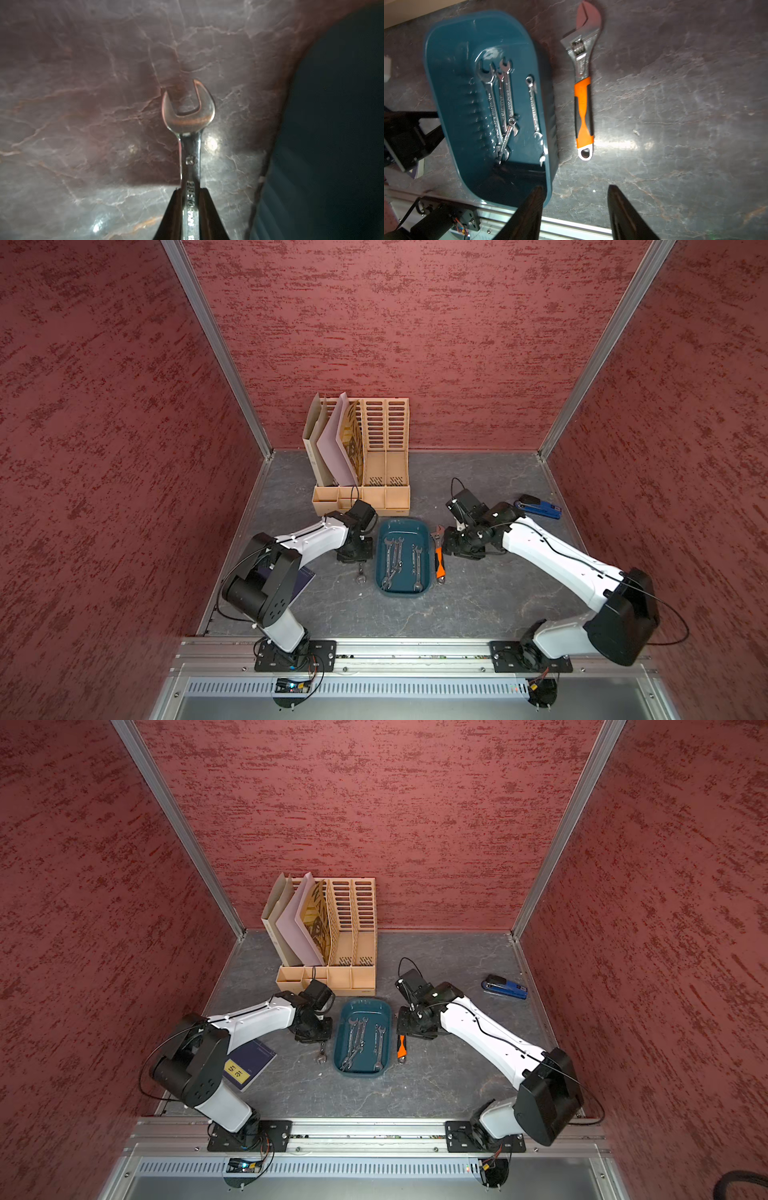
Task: Take out the wrench from the storage box
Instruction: Place the wrench at the center of the board.
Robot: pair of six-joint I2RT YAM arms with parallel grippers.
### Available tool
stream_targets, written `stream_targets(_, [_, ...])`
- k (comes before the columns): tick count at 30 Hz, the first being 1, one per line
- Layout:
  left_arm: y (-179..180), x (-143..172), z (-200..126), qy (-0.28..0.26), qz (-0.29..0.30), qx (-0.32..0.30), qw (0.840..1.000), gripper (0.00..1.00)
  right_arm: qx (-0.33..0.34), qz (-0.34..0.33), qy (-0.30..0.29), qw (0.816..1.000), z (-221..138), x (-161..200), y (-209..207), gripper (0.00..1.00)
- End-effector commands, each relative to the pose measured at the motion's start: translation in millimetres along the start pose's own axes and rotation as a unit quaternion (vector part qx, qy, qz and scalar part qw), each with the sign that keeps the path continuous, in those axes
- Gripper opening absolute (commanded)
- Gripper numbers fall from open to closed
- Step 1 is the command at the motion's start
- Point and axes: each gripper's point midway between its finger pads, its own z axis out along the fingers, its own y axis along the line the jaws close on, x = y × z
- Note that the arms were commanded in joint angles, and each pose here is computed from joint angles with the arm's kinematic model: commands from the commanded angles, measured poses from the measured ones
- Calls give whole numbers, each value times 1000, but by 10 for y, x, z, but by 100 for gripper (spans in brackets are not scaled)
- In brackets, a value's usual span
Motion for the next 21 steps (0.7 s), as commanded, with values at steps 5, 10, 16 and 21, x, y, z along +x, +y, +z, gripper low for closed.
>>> stream_targets(5, [22, -95, 139, -14, 24, -1, 1000, 13, -7, 5, -4, 1000, 131, 118, 347, 55])
stream_targets(10, [-22, -101, 81, -26, 21, 17, 999, 33, -10, -9, 2, 1000, 285, 178, 610, 55])
stream_targets(16, [19, -94, -299, -71, -25, 47, 996, 52, -2, -27, 18, 999, 536, 195, 969, 55])
stream_targets(21, [140, -62, -656, -125, -45, 54, 990, 53, 27, -26, 41, 998, 858, 219, 1047, 54])
